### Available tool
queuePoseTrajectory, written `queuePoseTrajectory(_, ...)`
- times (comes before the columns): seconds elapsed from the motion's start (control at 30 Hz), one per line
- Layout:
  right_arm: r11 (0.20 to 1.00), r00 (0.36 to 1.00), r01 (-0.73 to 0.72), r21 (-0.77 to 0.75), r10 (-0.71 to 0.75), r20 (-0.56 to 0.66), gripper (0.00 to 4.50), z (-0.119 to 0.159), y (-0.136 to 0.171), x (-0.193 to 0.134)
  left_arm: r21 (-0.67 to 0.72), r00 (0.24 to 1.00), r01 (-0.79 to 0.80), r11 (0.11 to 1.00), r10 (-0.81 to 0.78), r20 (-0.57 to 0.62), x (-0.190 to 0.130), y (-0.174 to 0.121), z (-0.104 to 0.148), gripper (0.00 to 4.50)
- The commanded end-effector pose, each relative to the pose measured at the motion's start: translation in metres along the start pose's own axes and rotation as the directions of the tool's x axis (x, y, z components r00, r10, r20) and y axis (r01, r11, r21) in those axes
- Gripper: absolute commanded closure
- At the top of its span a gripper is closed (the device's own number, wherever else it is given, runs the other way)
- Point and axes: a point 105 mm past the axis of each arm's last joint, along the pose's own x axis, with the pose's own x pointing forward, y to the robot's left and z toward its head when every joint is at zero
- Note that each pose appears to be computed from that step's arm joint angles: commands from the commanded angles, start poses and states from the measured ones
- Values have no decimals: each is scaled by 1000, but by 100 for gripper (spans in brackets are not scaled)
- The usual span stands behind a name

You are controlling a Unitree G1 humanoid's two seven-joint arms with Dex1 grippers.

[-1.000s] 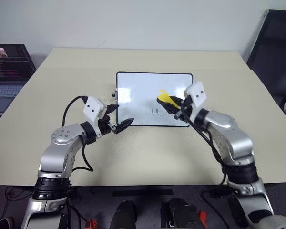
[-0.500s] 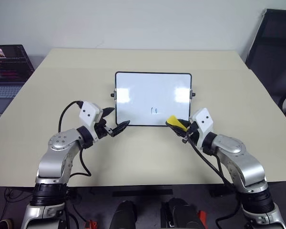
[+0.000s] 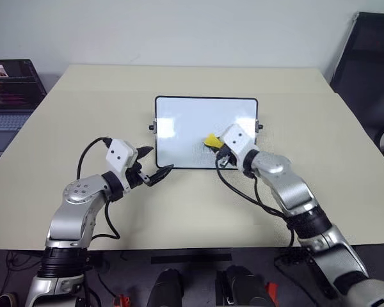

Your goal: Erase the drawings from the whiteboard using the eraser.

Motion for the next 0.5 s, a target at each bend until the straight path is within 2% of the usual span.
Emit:
queuePoseTrajectory(0.03, 997, 999, 38, -65, -38, 3, 346, 3, -10, 10, 59, 999, 18, 998, -21, 42, 3, -1, 17, 0)
queuePoseTrajectory(0.17, 995, 998, 7, -96, -13, -65, 346, -16, -10, 13, 61, 999, 22, 998, -25, 46, 3, -2, 19, 0)
queuePoseTrajectory(0.3, 988, 989, -87, -131, 69, -134, 346, -35, 2, 5, 58, 999, 24, 998, -27, 45, 2, -3, 17, 0)
queuePoseTrajectory(0.5, 962, 977, -164, -218, 129, -169, 346, -42, 9, -4, 52, 998, 43, 998, -45, 50, 5, -6, 16, 0)
